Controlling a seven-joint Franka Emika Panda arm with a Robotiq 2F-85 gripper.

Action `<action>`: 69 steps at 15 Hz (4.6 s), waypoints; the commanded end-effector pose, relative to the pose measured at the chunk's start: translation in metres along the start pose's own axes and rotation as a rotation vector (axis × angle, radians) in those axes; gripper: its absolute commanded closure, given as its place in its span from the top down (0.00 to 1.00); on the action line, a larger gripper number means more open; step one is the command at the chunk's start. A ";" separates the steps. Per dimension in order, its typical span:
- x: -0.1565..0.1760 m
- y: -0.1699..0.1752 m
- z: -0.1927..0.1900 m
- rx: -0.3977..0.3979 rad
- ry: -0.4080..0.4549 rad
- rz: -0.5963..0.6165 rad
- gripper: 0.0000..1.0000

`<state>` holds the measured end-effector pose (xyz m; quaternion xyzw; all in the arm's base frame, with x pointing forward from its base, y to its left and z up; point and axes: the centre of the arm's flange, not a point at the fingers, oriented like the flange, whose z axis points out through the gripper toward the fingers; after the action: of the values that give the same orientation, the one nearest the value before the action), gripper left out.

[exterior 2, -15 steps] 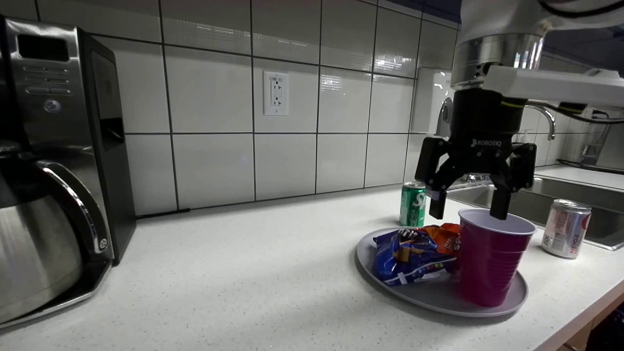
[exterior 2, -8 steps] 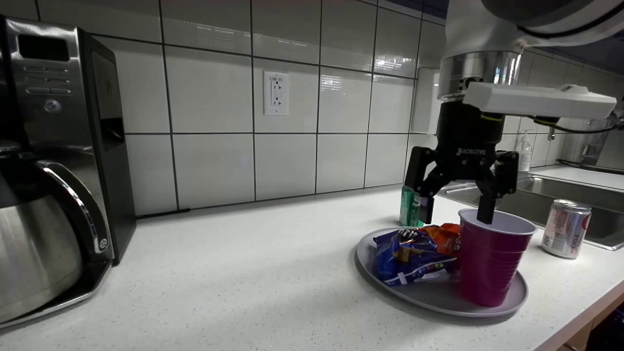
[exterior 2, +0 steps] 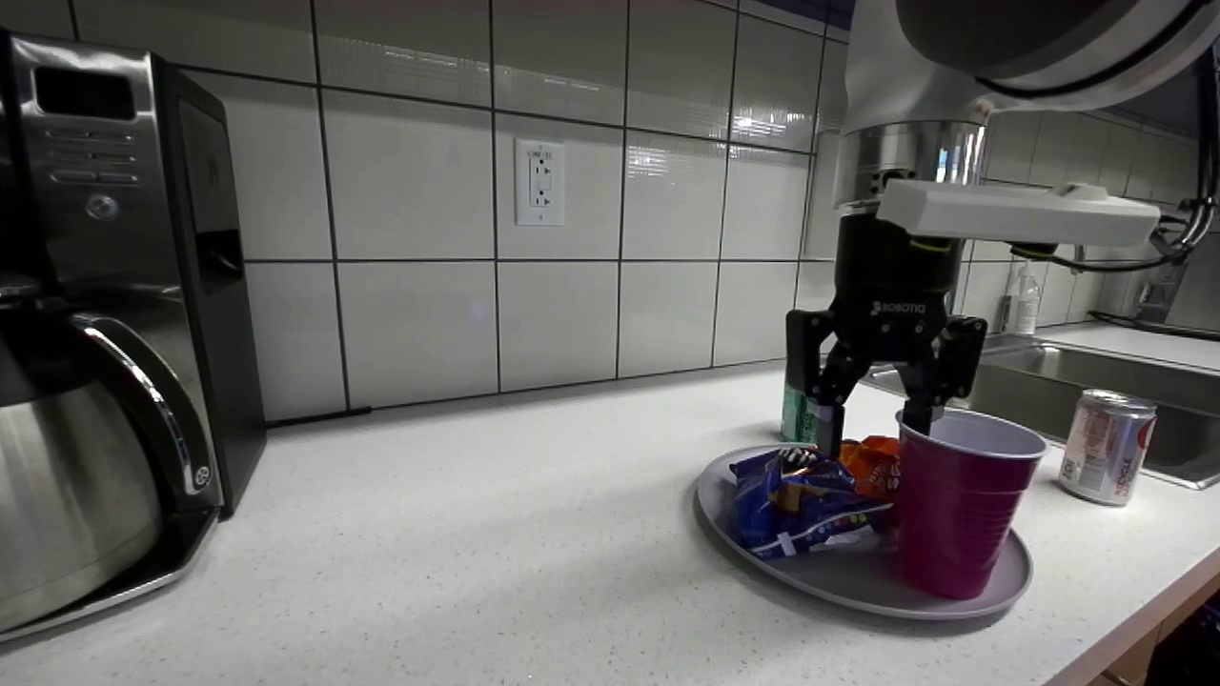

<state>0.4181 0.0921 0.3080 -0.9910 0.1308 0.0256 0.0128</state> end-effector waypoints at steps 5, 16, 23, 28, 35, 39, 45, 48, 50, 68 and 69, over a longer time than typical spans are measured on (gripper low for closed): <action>-0.002 -0.008 -0.006 -0.020 0.020 0.003 0.12; -0.038 -0.044 -0.052 -0.048 0.139 0.009 0.01; -0.062 -0.107 -0.076 -0.076 0.211 -0.069 0.01; -0.057 -0.158 -0.084 -0.091 0.227 -0.115 0.01; -0.015 -0.211 -0.073 -0.133 0.204 -0.159 0.01; 0.003 -0.240 -0.059 -0.162 0.162 -0.177 0.01; 0.018 -0.268 -0.037 -0.186 0.090 -0.192 0.01; 0.022 -0.275 -0.027 -0.203 0.067 -0.195 0.01; 0.024 -0.281 -0.022 -0.211 0.053 -0.198 0.01; 0.016 -0.295 -0.027 -0.206 0.080 -0.193 0.82; 0.012 -0.294 -0.032 -0.198 0.088 -0.193 0.89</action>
<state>0.5156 0.3690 0.3251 -0.9959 0.0205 0.0042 -0.0885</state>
